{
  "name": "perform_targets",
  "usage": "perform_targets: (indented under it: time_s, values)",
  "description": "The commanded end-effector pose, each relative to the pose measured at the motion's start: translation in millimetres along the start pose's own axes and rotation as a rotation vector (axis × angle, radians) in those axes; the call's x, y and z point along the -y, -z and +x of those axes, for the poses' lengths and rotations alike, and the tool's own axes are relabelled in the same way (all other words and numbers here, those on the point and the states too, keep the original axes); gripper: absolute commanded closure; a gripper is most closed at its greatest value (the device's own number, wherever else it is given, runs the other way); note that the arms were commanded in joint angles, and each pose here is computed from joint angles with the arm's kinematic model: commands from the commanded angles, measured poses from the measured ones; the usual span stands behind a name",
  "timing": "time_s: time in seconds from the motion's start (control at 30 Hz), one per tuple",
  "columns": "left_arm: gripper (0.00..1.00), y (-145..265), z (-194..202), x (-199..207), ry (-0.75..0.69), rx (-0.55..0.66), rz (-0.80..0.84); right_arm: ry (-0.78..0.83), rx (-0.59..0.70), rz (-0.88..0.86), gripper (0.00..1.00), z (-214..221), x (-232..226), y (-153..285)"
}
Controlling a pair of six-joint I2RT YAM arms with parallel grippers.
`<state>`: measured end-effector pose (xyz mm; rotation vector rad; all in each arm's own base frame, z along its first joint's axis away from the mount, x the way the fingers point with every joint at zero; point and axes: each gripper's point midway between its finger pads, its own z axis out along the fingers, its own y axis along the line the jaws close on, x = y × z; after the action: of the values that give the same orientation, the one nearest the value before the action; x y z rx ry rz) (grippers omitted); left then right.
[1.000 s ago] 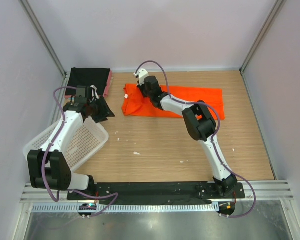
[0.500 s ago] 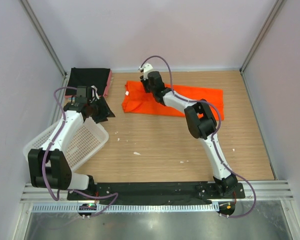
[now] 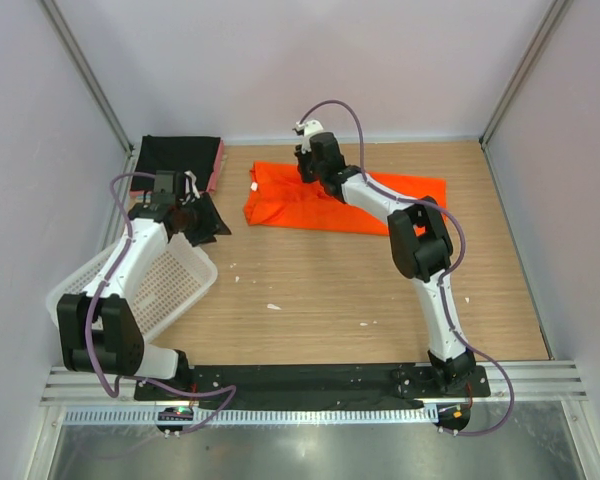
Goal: Fold and stack the t-shirts
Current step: Fold the tshirt
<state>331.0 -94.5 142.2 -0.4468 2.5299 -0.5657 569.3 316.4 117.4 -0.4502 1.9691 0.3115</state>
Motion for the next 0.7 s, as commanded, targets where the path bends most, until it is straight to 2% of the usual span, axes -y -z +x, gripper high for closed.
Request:
perform_targets:
  time_s: [0.0,0.17,0.67]
  values:
    - [0.52,11.6,-15.4,15.7,-0.043,0.041,0.037,-0.077,-0.008,-0.084,0.84,-11.7,-11.3,15.8]
    - [0.52,12.7,-19.6,21.4,-0.054,0.04,0.038,-0.085,-0.047,-0.111,0.9,4.2,-12.5,10.8]
    - [0.52,0.5,-19.0,30.0,-0.077,0.02,0.01,-0.164,-0.08,-0.079,0.92,31.2,37.0,-16.4]
